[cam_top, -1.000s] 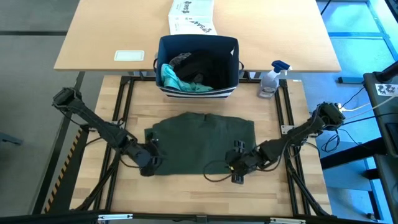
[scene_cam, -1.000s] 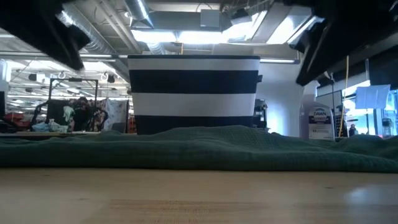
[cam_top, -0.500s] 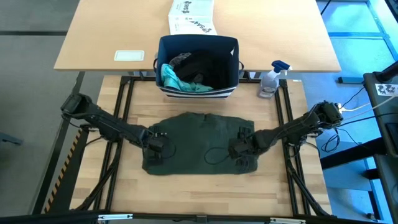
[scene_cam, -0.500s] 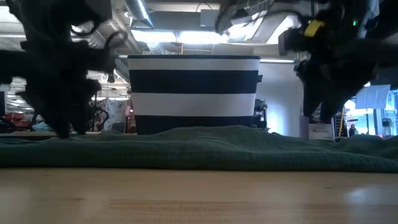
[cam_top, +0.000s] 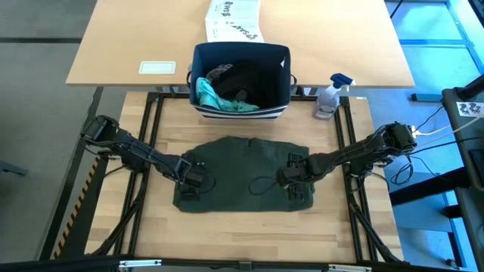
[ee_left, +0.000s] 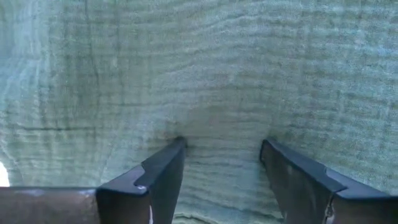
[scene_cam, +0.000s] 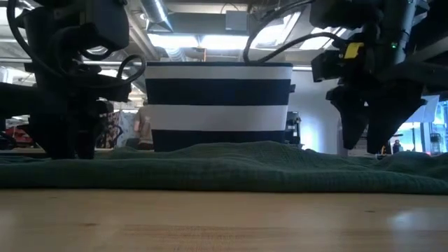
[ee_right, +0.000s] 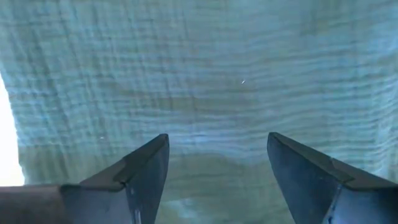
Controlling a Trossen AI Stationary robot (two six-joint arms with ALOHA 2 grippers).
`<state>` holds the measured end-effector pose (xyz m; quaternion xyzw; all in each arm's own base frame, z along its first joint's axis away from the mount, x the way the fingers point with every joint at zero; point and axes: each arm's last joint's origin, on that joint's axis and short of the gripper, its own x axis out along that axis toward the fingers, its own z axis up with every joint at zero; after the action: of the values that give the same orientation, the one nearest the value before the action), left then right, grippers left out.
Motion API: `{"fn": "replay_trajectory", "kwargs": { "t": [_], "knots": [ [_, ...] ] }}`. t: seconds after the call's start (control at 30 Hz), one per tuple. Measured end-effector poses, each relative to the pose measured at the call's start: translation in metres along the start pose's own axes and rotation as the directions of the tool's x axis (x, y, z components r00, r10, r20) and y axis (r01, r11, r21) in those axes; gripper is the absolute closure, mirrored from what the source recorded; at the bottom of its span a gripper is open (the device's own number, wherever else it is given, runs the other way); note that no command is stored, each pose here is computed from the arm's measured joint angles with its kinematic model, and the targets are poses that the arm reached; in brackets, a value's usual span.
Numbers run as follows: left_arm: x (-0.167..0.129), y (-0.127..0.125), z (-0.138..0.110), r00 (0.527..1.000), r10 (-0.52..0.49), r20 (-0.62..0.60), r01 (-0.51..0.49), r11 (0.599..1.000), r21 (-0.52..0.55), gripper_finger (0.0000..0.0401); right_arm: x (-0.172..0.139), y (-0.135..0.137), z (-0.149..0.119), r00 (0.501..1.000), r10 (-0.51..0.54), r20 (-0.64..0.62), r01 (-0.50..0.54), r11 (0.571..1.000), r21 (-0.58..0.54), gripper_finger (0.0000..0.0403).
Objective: Fold Laundry from Bin
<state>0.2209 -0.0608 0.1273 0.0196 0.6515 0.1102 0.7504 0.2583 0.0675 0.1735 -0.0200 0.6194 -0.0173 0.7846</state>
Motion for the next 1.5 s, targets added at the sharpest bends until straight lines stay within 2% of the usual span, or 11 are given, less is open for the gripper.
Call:
{"fn": "replay_trajectory", "kwargs": {
  "t": [0.27,0.5,0.6,0.7,0.9,1.07,1.13,1.27,1.4,1.5],
  "knots": [
    [0.000,0.000,0.000,1.000,-0.005,0.001,0.005,1.000,-0.001,0.0194,0.014,-0.005,-0.002,0.998,-0.049,-0.049,0.046,0.997,-0.068,0.0133],
    [0.000,0.000,-0.001,1.000,-0.010,-0.007,0.010,1.000,-0.016,0.0198,0.044,-0.024,-0.018,0.992,-0.019,-0.124,0.021,1.000,0.014,0.0140],
    [0.000,0.000,-0.001,1.000,-0.012,-0.011,0.012,1.000,-0.017,0.0211,0.049,-0.024,-0.023,0.993,0.028,-0.113,-0.026,0.999,0.023,0.0166],
    [0.000,0.000,-0.001,1.000,-0.021,-0.014,0.021,1.000,-0.016,0.0238,0.049,-0.024,-0.023,0.994,0.030,-0.110,-0.029,1.000,0.009,0.0205],
    [0.001,-0.002,-0.005,0.999,-0.020,-0.031,0.020,1.000,-0.006,0.0314,0.049,-0.024,-0.024,0.992,0.031,-0.123,-0.034,0.999,-0.021,0.0306],
    [0.002,-0.003,-0.014,0.998,0.030,-0.056,-0.031,0.999,-0.014,0.0385,0.049,-0.024,-0.026,0.991,0.014,-0.132,-0.020,0.999,-0.040,0.0389],
    [0.002,-0.004,-0.016,0.997,0.049,-0.054,-0.050,0.999,-0.008,0.0393,0.049,-0.024,-0.026,0.991,0.004,-0.131,-0.010,0.999,-0.043,0.0393],
    [0.002,-0.006,-0.017,0.997,0.058,-0.046,-0.058,0.998,0.008,0.0392,0.050,-0.024,-0.025,0.992,0.000,-0.126,-0.006,0.999,-0.043,0.0376],
    [-0.002,-0.009,-0.020,0.997,0.071,-0.032,-0.070,0.997,0.033,0.0397,0.047,-0.024,-0.025,0.993,-0.001,-0.121,-0.005,0.999,-0.042,0.0395],
    [-0.014,-0.011,-0.020,0.999,0.042,-0.020,-0.041,0.998,0.043,0.0398,0.038,-0.021,-0.023,0.996,-0.010,-0.091,0.006,0.999,-0.035,0.0393]
  ]
}}
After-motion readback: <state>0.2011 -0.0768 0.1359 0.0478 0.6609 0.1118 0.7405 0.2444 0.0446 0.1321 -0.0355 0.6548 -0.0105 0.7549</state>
